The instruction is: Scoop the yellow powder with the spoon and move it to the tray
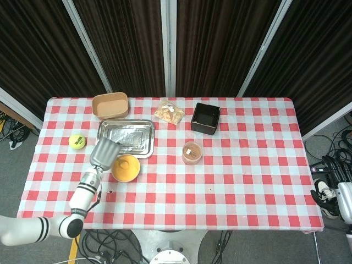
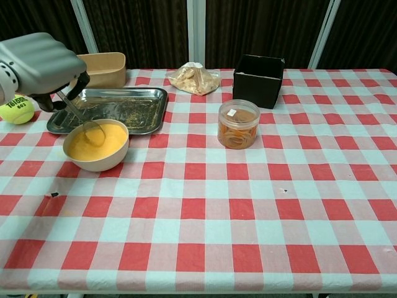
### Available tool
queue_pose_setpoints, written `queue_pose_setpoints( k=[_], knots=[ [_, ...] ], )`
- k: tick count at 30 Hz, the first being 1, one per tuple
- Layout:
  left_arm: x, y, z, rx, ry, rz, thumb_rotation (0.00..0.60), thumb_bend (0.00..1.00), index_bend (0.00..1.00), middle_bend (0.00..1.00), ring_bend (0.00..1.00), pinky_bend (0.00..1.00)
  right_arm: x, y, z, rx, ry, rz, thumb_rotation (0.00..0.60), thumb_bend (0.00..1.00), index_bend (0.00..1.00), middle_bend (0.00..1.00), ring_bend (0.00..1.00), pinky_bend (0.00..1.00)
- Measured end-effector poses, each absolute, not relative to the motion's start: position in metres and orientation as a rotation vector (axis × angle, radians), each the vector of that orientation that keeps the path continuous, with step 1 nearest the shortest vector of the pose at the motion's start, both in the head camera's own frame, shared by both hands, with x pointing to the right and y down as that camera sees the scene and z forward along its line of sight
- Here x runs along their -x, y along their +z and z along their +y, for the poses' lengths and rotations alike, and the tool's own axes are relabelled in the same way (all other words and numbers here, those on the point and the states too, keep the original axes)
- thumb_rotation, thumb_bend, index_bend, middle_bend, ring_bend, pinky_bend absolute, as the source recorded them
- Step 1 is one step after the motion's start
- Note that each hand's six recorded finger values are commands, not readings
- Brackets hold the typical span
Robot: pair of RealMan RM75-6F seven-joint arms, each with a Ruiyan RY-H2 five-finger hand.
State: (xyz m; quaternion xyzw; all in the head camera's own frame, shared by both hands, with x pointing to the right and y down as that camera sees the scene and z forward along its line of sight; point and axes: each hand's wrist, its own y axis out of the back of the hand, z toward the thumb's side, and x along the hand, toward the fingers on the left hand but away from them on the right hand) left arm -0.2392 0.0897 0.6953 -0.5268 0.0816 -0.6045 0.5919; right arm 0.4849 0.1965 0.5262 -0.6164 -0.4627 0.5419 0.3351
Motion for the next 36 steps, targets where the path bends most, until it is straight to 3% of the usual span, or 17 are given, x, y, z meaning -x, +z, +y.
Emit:
queue_pose_setpoints(
  k=[15, 22, 28, 36],
  knots=[
    [0.223, 0.717, 0.119, 1.177, -1.355, 0.117, 0.6, 0.44, 0.66, 0.93, 0.94, 1.0, -0.486, 0.528, 0.197, 1.61, 1.42, -1.208, 0.6, 0.24, 0.0, 0.07, 0.0, 0.0],
    [0.237, 0.72, 0.113, 1.454, -1.484, 0.209, 0.6, 0.44, 0.66, 0.93, 0.94, 1.0, -0.485, 0.528, 0.197, 1.613, 1.417, -1.208, 0.6, 0.24, 0.0, 0.07, 0.0, 0.0],
    [0.258, 0.705, 0.09, 1.554, -1.553, 0.333, 0.6, 0.44, 0.66, 0.93, 0.94, 1.0, -0.485, 0.528, 0.197, 1.612, 1.416, -1.207, 0.6, 0.24, 0.0, 0.07, 0.0, 0.0],
    [0.269, 0.697, 0.083, 1.653, -1.588, 0.397, 0.6, 0.44, 0.66, 0.93, 0.94, 1.0, -0.485, 0.527, 0.198, 1.611, 1.414, -1.207, 0.6, 0.24, 0.0, 0.07, 0.0, 0.0]
  ],
)
